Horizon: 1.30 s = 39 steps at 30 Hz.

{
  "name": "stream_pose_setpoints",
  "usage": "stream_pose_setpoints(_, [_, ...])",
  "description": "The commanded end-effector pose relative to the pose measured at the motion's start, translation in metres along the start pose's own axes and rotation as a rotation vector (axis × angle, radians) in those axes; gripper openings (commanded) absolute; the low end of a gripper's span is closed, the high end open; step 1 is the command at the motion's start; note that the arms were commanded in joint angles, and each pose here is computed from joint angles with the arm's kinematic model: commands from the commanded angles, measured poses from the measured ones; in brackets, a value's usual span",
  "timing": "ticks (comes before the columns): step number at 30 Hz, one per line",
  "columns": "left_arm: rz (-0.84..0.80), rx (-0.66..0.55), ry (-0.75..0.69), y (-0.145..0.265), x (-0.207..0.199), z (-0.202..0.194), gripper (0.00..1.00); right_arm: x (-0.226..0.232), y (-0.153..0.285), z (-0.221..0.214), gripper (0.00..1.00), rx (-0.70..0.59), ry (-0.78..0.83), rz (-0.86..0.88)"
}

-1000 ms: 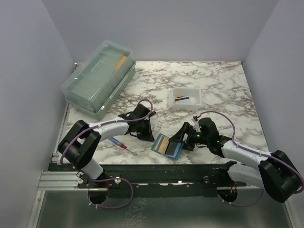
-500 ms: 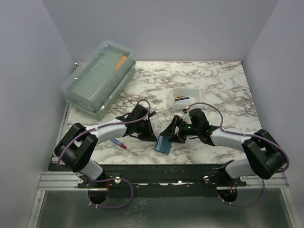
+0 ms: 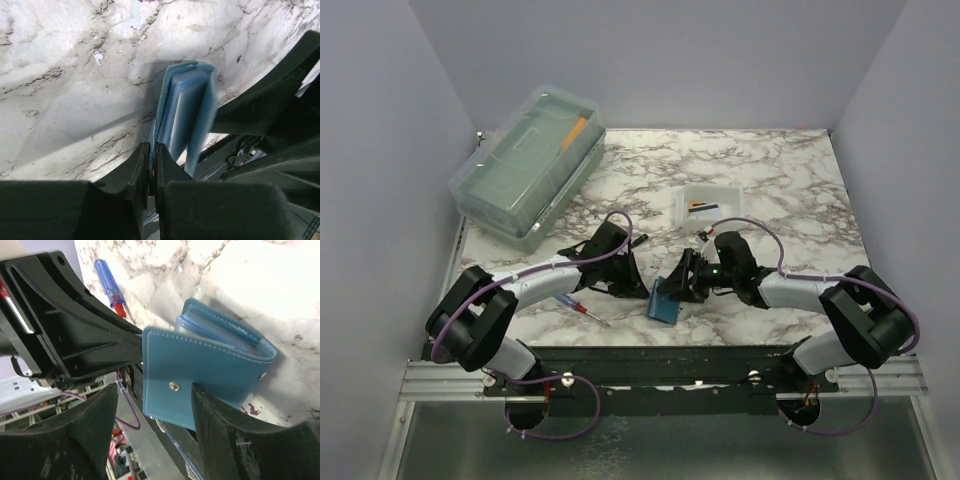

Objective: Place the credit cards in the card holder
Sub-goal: Close the card holder at the center of the board.

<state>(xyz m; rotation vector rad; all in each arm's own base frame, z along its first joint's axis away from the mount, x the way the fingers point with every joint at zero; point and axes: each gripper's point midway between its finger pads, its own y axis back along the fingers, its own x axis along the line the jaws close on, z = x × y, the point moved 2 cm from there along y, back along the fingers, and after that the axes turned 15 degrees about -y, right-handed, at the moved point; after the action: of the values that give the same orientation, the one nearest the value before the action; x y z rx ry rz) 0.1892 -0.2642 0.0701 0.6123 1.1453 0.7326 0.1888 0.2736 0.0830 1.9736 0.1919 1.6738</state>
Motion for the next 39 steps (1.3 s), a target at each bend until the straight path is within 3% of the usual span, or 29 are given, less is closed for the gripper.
stream_pose_setpoints(1, [-0.048,-0.002,-0.017,0.006,-0.004,-0.002,0.08,-0.005,-0.008,-0.020,0.59,0.085,0.031,0.021])
stream_pose_setpoints(5, [-0.049,-0.010,-0.017,0.010,-0.001,-0.002,0.24,-0.008,-0.010,-0.020,0.46,0.068,0.021,0.025])
stream_pose_setpoints(10, [-0.016,-0.036,-0.037,0.020,0.007,-0.001,0.50,-0.024,-0.016,-0.017,0.48,0.062,0.013,-0.033])
stream_pose_setpoints(15, [0.002,-0.057,-0.046,0.024,0.011,0.003,0.53,-0.031,-0.019,-0.017,0.45,0.068,0.004,-0.052])
stream_pose_setpoints(24, [0.009,-0.040,-0.063,0.018,0.012,0.006,0.41,-0.031,-0.023,-0.014,0.30,0.071,0.009,-0.062])
stream_pose_setpoints(32, [0.014,-0.031,-0.077,0.014,0.013,0.008,0.25,-0.033,-0.023,-0.015,0.24,0.077,0.008,-0.066])
stream_pose_setpoints(39, [0.011,-0.044,-0.092,0.016,0.011,0.011,0.05,-0.036,-0.026,-0.014,0.18,0.079,0.003,-0.072])
